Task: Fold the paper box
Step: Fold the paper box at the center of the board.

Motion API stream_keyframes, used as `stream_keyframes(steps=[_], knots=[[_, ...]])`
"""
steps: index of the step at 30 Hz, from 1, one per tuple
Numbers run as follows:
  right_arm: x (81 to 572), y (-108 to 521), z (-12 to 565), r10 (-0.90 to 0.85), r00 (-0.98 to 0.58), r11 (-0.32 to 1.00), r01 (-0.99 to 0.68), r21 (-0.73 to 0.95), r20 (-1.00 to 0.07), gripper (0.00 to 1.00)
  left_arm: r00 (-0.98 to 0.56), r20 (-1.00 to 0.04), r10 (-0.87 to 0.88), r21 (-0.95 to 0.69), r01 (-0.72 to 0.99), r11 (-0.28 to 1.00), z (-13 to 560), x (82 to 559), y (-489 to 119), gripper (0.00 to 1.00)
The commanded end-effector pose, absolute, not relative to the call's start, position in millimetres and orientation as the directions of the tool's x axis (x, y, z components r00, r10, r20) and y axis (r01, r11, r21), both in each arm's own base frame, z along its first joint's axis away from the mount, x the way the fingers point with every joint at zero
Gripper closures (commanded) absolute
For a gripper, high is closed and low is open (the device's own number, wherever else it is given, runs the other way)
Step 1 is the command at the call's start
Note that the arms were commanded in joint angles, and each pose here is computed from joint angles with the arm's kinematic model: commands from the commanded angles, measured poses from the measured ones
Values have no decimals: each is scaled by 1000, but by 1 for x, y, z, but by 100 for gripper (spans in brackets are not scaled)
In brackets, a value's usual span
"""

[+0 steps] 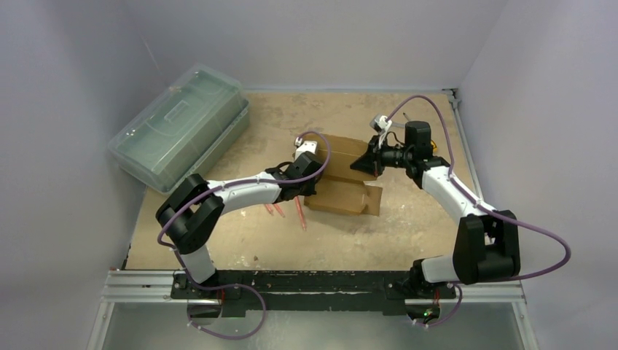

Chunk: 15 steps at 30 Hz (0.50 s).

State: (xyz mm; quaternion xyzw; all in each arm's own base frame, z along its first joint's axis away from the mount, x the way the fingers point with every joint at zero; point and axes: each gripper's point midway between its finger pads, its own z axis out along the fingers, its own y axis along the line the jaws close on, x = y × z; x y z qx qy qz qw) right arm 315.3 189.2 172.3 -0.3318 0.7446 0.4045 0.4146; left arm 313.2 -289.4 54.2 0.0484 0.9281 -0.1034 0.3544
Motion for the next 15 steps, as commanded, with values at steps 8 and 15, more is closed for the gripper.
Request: stream_keyframes(steps=[8,15], knots=[[317,191,175,-155,-418,446,-838,314,-895,100,-711,-703,-24,-199,164,966,68,328,-302,100],[320,190,173,-157,-423,463,-830,312,-892,100,-701,-713,-20,-240,216,947,93,322,-305,68]])
